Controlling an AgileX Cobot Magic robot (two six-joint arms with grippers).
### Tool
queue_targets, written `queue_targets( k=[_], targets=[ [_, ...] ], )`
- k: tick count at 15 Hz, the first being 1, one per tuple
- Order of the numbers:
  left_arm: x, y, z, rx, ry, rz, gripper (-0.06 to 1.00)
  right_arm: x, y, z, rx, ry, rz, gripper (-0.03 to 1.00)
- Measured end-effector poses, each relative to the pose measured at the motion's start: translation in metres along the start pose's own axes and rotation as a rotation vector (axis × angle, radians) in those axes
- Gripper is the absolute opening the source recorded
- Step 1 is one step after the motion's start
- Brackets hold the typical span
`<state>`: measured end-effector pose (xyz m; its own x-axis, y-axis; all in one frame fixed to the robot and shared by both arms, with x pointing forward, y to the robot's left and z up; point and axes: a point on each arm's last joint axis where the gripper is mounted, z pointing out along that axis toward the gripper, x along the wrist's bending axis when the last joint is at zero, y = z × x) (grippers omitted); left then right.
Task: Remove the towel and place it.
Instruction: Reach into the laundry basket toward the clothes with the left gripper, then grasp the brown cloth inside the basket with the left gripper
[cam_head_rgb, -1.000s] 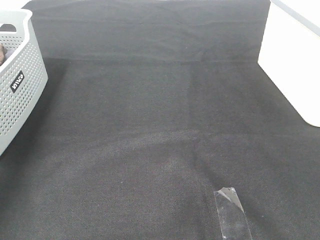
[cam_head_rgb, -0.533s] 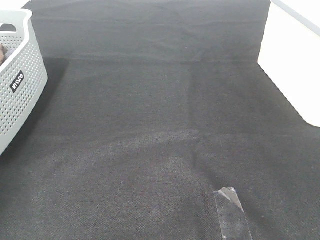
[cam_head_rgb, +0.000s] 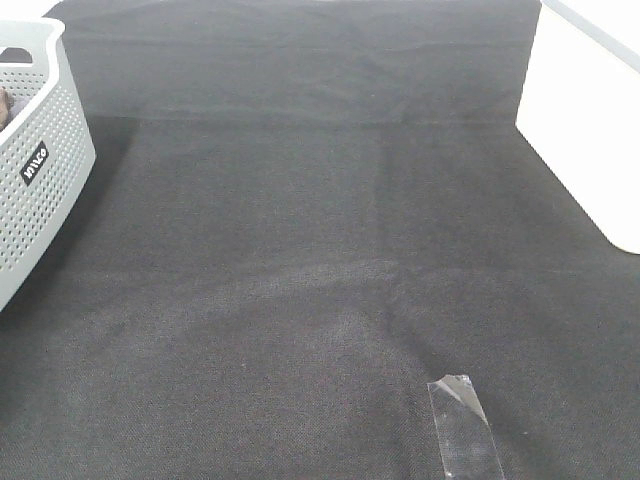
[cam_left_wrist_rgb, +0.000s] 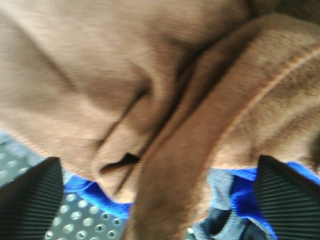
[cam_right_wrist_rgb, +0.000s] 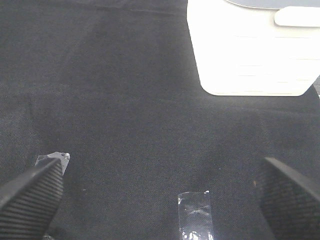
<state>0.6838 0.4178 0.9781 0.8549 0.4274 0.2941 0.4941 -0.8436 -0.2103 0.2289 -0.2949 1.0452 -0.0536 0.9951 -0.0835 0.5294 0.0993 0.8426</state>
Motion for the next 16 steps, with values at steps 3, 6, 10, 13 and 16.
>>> queue_targets(
  k=[3,6,10,13,16],
  targets=[
    [0.0,-0.001,-0.001,0.001,-0.001,0.004,0.18,0.0,0.0,0.0,0.0,0.0,0.0,0.97],
    [0.0,-0.001,-0.001,0.004,-0.007,-0.022,0.0,0.0,0.0,0.0,0.0,0.0,0.0,0.97],
    [-0.002,-0.001,-0.002,0.01,-0.021,-0.056,0.0,0.0,0.0,0.0,0.0,0.0,0.0,0.97],
    [-0.002,0.004,-0.019,-0.013,0.008,-0.154,0.0,0.0,0.0,0.0,0.0,0.0,0.0,0.97],
    [-0.002,0.009,-0.053,-0.055,0.064,-0.236,0.0,0.0,0.0,0.0,0.0,0.0,0.0,0.97]
  ],
)
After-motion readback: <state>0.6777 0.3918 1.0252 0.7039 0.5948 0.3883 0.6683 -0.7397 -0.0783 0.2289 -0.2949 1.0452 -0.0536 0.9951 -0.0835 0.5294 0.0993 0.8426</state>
